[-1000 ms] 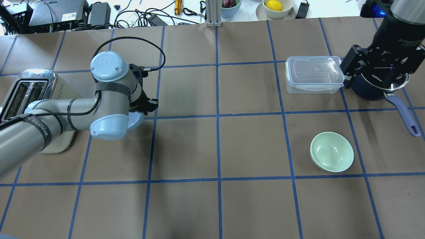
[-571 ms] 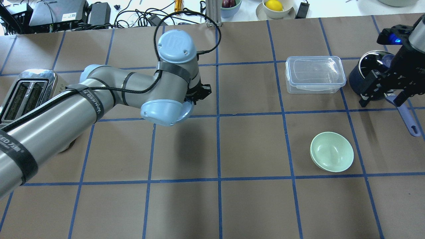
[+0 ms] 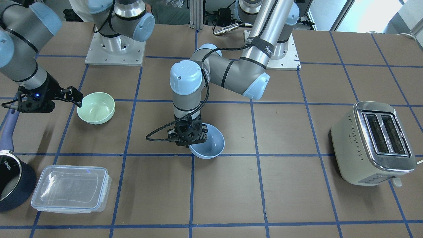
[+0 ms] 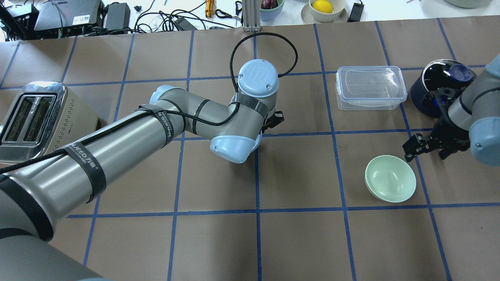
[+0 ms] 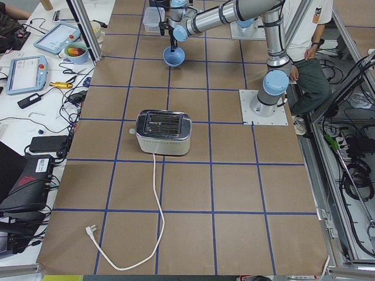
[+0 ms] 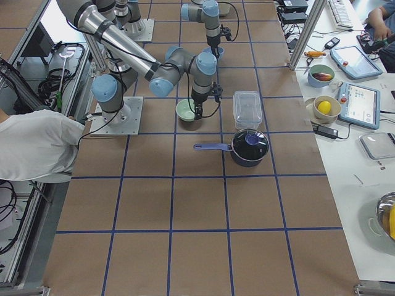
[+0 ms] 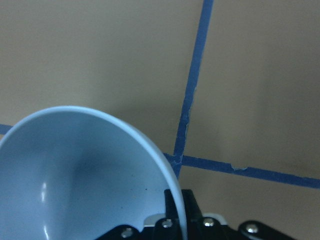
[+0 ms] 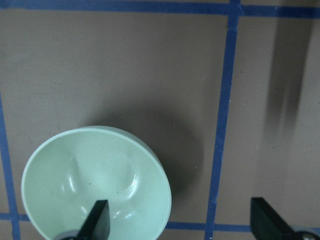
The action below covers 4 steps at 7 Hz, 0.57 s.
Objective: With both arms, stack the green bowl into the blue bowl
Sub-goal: 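Grasp the pale green bowl with the right gripper while the left sets down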
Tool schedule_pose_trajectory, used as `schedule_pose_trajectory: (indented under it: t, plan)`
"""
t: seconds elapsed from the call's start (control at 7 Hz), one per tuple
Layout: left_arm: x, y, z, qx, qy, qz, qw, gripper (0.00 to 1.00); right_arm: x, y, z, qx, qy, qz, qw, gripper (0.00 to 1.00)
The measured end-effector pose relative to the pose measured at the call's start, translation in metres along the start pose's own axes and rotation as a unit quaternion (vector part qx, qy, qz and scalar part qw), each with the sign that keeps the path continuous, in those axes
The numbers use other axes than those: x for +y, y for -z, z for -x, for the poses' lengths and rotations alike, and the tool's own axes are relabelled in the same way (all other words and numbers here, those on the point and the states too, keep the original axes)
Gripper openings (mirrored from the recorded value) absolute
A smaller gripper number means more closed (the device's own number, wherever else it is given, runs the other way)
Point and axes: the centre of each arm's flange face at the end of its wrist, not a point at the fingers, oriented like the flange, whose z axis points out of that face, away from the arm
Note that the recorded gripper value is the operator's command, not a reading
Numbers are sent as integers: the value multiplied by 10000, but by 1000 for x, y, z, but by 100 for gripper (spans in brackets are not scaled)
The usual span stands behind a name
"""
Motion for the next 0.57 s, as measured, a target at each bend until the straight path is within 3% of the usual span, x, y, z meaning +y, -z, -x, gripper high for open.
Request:
schedule_pose_trajectory:
  t: [0.14,0.29,0.43,0.57]
  plan:
    - [2,-9,-5,17,-3,-14,10000,99,7,-22,1,-7,-24,-8,10000,82]
    - [1,-9,-8,58,-11,-44,10000,100,12,-36,3,-36,-32,32,10000,66]
    - [-2,0,-10,195,-10,-64,9998,100,16,-46,5,-57,-29,71,10000,42]
    - [-10,17,-12,406,-25,-96,9991,100,19,-52,7,-56,-12,80,10000,12]
